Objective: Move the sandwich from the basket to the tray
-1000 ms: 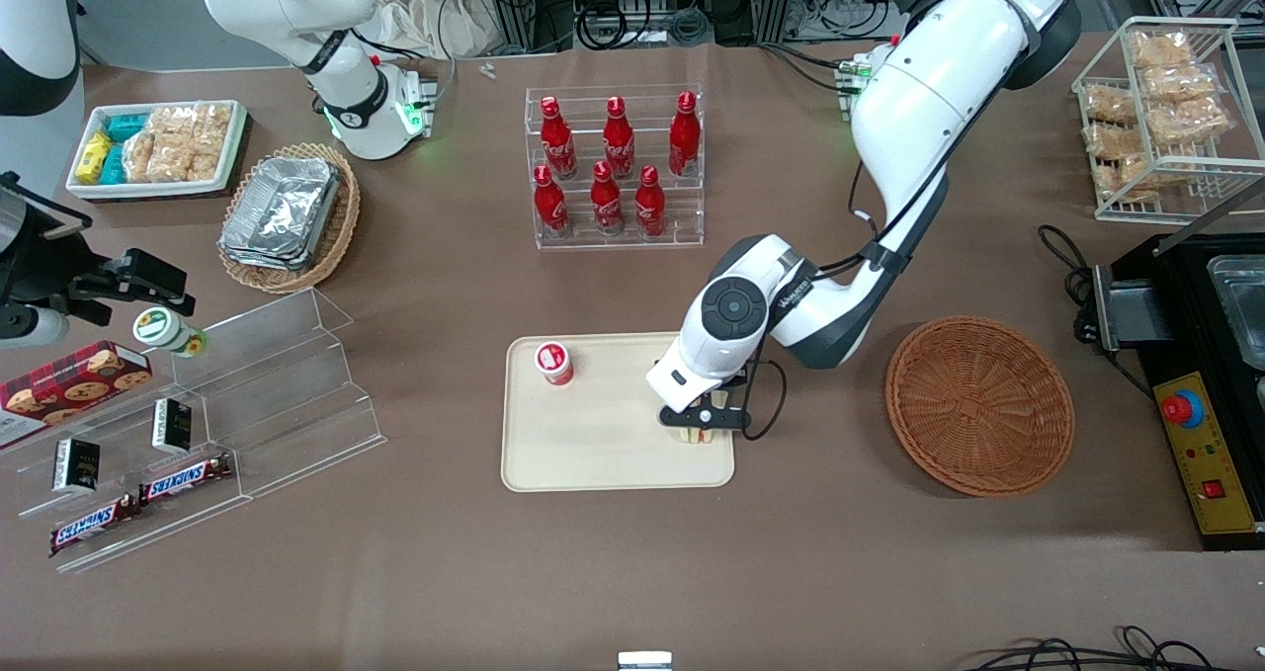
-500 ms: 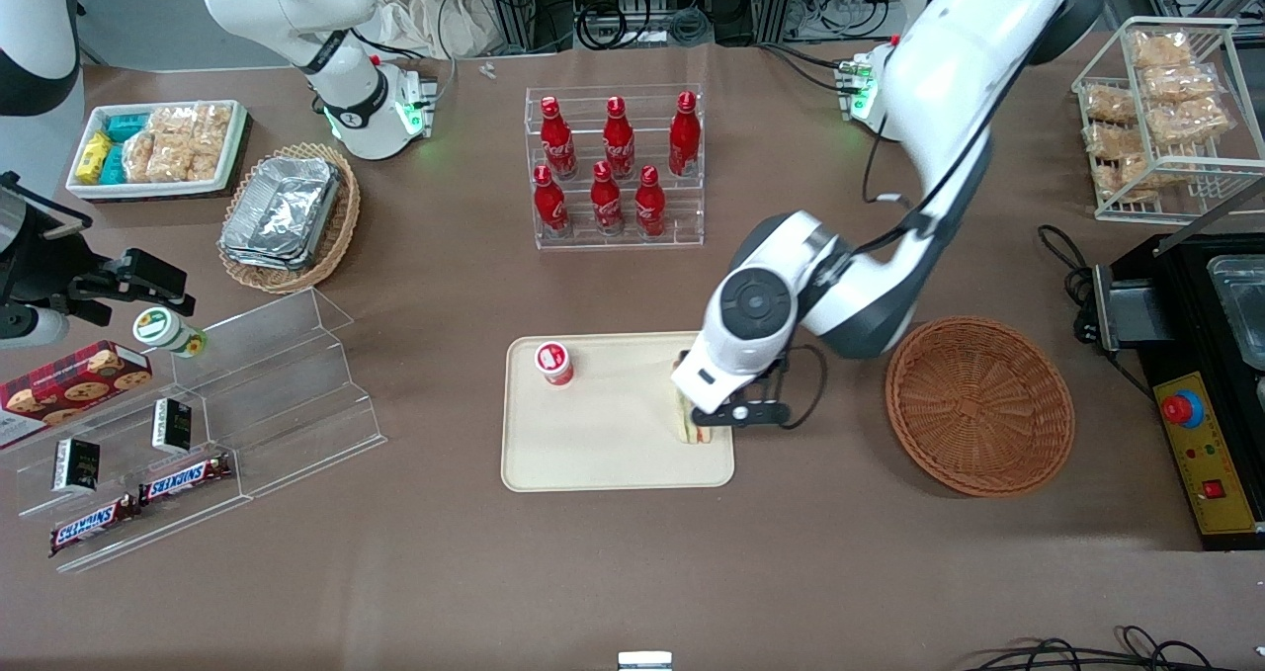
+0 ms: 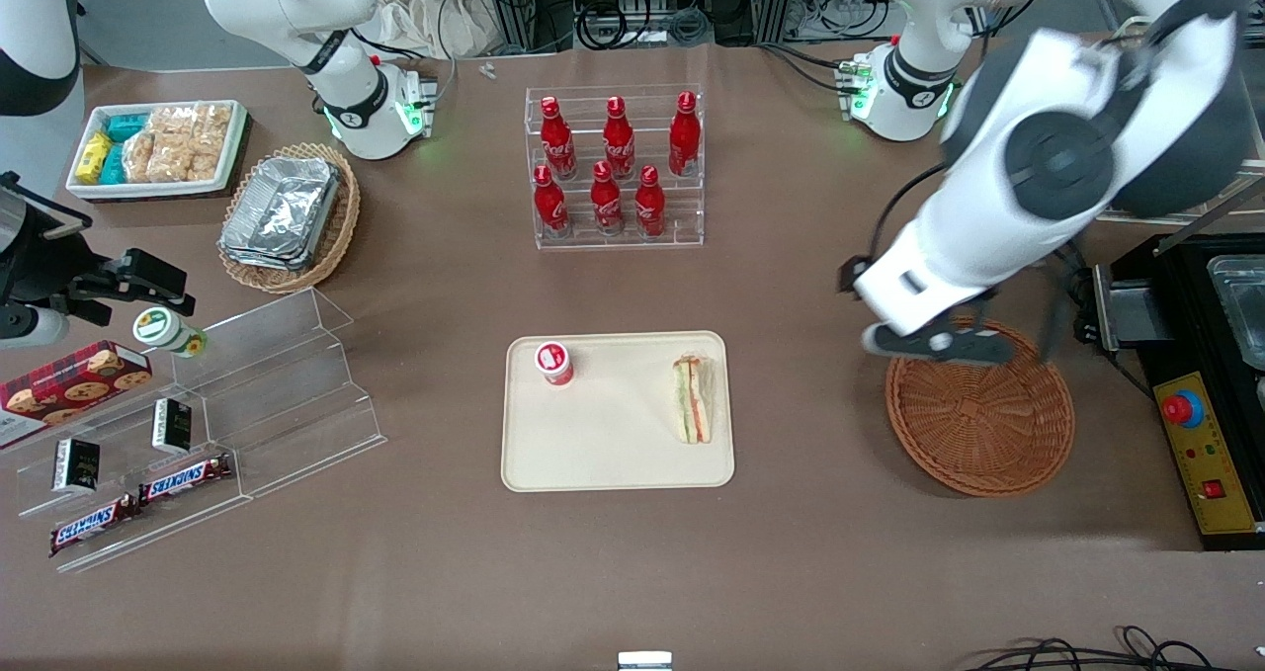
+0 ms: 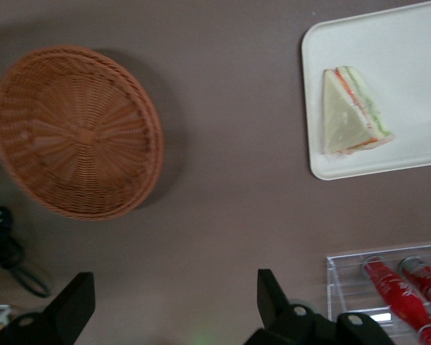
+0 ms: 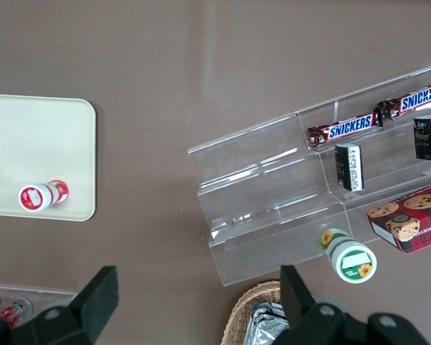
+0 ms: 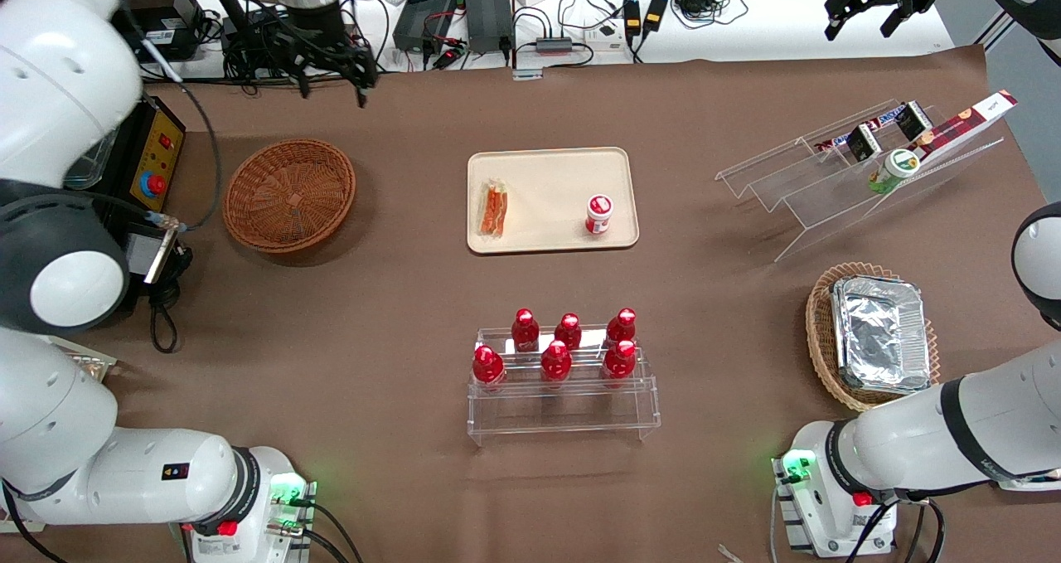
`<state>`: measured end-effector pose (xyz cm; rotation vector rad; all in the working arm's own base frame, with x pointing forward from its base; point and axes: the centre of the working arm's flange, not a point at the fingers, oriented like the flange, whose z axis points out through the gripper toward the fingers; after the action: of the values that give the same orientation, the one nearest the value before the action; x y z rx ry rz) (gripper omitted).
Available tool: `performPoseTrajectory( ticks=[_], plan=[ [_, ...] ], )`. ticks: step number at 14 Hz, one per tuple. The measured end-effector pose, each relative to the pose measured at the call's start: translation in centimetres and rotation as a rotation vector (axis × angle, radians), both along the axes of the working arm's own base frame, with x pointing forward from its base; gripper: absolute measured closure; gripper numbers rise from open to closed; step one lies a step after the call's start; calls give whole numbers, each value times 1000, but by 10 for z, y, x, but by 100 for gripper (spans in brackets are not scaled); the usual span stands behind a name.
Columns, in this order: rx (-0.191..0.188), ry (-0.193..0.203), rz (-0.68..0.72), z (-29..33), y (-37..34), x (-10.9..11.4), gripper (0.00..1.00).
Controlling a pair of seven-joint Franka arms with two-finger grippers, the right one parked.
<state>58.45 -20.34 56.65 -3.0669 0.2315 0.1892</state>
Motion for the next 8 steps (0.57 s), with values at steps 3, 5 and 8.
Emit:
performPoseTrajectory(
  ticks=[3, 5, 8],
  plan=[
    [26, -37, 60, 33, 55, -3, 0],
    [36, -51, 99, 41, 77, -3, 0],
    [52, -59, 139, 45, 99, -1, 0]
  ],
)
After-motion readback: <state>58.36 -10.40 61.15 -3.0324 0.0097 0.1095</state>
